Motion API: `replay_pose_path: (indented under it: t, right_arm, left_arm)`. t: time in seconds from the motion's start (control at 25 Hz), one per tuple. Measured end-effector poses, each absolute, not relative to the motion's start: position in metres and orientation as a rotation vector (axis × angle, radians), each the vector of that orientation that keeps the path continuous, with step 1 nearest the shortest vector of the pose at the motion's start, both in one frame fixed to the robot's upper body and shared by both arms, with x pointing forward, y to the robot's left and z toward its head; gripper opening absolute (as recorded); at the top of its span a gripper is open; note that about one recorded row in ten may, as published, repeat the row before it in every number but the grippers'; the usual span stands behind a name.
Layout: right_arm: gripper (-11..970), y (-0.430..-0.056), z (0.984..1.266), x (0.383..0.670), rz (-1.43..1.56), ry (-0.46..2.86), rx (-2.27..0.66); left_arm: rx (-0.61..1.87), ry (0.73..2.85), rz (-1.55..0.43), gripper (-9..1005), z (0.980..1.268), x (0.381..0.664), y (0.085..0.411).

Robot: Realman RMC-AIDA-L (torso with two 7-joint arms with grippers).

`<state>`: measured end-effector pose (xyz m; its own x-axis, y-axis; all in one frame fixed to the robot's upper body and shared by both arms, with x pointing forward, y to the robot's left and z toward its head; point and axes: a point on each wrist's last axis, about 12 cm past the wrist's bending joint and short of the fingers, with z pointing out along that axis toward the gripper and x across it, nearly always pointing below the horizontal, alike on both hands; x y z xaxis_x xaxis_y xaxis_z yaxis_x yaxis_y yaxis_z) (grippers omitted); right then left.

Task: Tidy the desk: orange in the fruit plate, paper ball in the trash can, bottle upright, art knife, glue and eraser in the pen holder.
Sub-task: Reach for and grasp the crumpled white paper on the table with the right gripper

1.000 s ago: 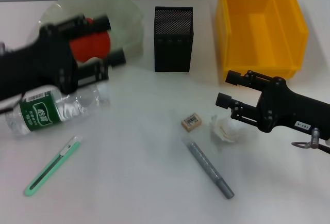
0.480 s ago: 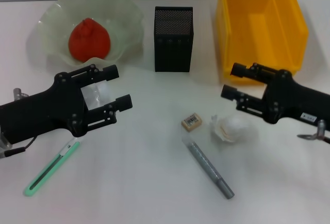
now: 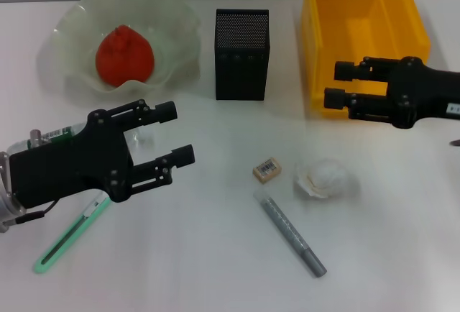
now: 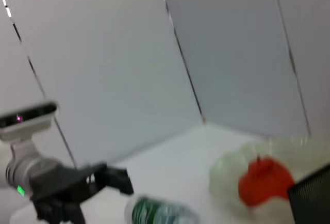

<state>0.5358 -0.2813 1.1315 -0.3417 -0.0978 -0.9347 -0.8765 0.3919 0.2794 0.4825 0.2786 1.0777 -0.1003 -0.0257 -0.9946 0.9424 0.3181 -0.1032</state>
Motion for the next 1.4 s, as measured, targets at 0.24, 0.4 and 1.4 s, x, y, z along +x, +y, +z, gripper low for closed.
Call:
replay_pose_path:
  t: [0.24,0.4,1.4]
  right_arm:
    - [637,-0.280,1.184,0.546,1.024,1.921,-0.963]
    - [637,-0.275,1.218,0.552,0.899,2.070,-1.030]
    - [636,-0.215,1.202,0.572,0.600,2.450,-1.323]
  left_arm:
    - [0.910,1.417,-1.033,683,1.077,0.483,0.278]
    - [0.912,1.415,-1.032,683,1.077,0.483,0.278]
    - [0.888,1.434,-1.035,683,1.071,0.480,0.278]
